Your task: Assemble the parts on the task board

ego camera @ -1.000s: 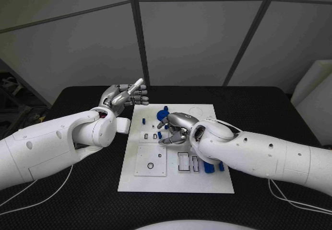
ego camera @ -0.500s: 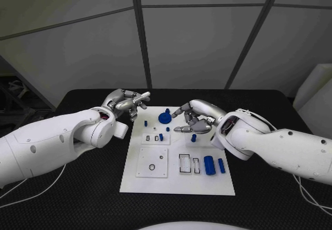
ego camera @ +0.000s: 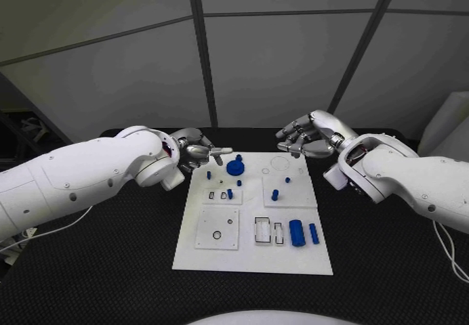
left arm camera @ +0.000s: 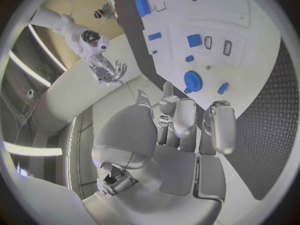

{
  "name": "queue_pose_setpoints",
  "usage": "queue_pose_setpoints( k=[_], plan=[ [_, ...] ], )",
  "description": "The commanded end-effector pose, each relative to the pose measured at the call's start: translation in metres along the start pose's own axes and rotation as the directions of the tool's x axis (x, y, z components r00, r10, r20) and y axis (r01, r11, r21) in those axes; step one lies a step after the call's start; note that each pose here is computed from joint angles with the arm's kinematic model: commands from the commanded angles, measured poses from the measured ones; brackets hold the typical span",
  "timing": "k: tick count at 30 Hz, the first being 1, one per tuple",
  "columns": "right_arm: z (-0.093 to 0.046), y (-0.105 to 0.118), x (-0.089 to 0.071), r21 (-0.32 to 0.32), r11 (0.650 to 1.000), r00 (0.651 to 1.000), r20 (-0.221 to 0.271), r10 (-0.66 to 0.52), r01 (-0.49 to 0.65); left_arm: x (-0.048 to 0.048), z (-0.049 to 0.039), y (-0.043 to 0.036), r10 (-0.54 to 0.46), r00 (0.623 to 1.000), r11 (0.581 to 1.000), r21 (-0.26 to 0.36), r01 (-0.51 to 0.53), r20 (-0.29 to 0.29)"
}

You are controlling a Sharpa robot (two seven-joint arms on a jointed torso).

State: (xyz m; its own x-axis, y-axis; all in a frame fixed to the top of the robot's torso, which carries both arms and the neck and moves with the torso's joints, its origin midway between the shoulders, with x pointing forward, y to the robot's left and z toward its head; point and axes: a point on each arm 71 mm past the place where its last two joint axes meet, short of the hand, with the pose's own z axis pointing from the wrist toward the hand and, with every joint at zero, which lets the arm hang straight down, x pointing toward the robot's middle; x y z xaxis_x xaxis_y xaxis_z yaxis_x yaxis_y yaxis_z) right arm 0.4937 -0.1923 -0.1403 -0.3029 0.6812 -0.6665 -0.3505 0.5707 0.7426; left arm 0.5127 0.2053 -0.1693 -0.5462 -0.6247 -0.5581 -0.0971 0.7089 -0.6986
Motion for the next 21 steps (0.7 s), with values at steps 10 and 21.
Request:
queue_pose_setpoints(
  k=[10, 21],
  plan=[
    [0.005, -0.014, -0.020, 0.021, 0.988, 0.985, 0.083, 0.150, -0.152, 0.0271, 0.0240, -0.0081, 0.340, 0.925, 0.920, -0.143, -0.364, -0.172],
    [0.006, -0.018, -0.024, 0.026, 0.988, 0.983, 0.108, 0.146, -0.150, 0.0406, 0.0331, -0.0115, 0.396, 0.885, 0.888, -0.143, -0.437, -0.246]
  ],
)
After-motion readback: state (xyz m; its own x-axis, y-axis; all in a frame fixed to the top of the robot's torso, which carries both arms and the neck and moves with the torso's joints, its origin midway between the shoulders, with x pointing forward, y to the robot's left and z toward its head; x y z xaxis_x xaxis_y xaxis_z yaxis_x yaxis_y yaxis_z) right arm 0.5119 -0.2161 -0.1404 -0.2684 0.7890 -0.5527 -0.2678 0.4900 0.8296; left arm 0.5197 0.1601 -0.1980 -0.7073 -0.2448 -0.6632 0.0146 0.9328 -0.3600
